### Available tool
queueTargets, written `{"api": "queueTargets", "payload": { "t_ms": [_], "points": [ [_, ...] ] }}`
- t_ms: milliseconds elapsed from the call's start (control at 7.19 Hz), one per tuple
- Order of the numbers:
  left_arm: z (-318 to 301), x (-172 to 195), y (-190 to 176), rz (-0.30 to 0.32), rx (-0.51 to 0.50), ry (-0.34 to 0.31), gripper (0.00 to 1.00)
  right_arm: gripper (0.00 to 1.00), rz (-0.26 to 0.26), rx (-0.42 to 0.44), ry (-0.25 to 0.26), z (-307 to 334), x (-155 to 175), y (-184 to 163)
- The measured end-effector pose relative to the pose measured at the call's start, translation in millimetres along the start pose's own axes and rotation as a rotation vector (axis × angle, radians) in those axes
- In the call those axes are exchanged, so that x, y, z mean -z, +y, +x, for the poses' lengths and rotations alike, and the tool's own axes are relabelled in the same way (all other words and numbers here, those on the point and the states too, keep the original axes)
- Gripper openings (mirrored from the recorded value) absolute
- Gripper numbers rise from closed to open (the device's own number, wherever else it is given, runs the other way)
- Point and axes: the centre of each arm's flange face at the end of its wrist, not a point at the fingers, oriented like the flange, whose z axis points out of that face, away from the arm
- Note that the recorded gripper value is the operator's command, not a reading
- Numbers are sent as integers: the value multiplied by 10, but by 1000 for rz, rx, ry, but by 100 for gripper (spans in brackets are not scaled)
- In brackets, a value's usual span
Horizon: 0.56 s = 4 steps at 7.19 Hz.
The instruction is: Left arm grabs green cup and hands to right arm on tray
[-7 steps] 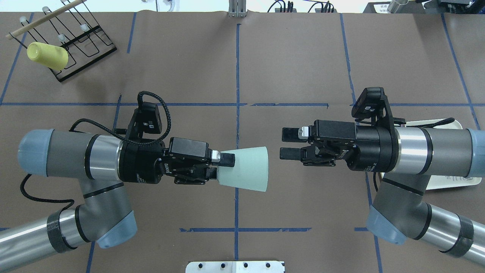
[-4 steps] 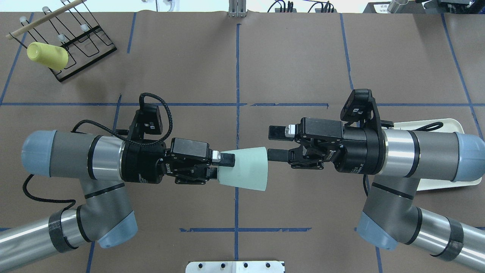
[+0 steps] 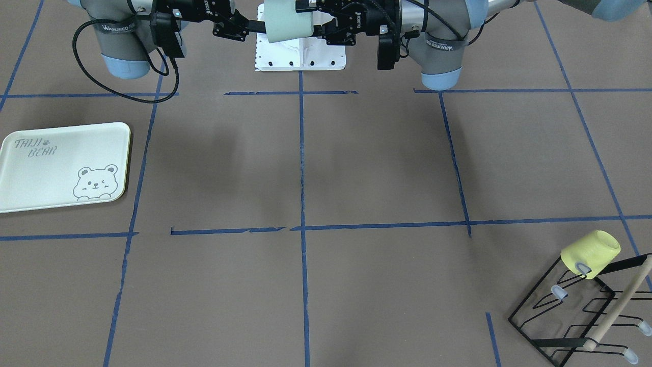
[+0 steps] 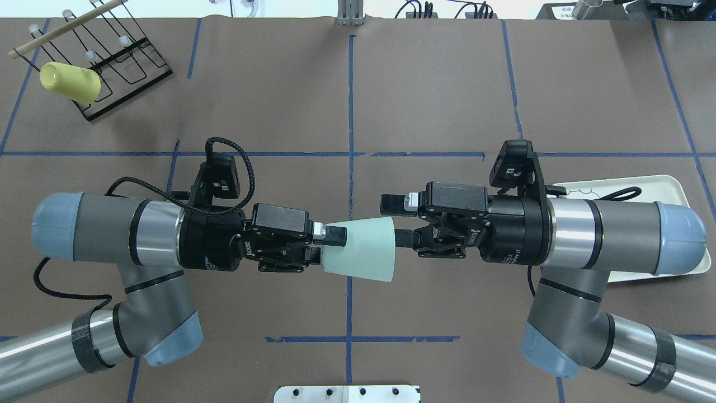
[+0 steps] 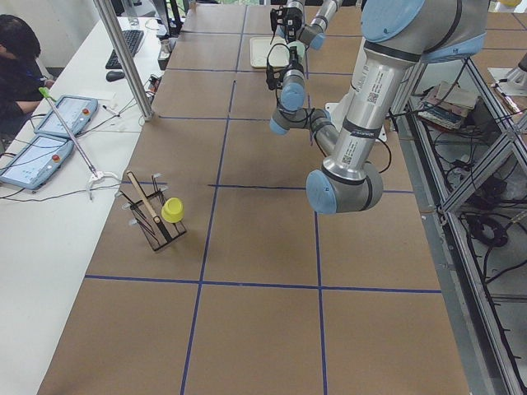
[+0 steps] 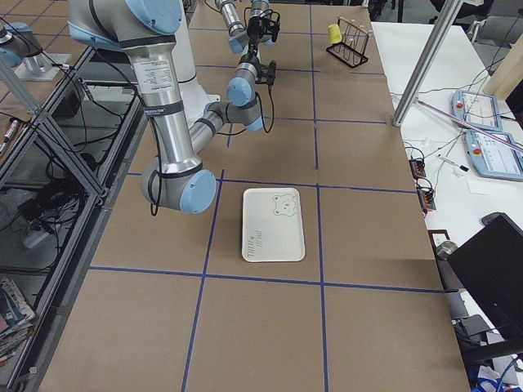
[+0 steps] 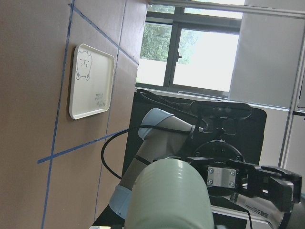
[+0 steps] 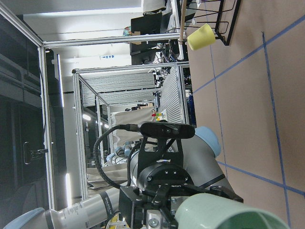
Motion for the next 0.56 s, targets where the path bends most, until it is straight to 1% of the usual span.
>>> {"api": "queueTargets", "payload": {
  "t_ms": [139, 278, 417, 556],
  "points": [
    [-1, 3, 1, 0, 0, 0, 22, 76, 2, -6, 12, 18, -21, 6],
    [-6, 7, 1, 0, 0, 0, 22, 68, 3, -10, 19, 30, -33, 10],
    [-11, 12, 1, 0, 0, -1, 22, 58, 3, -12, 22, 37, -39, 17],
    [-13, 14, 1, 1, 0, -1, 22, 50, 0, -14, 23, 42, -46, 29]
  ]
}}
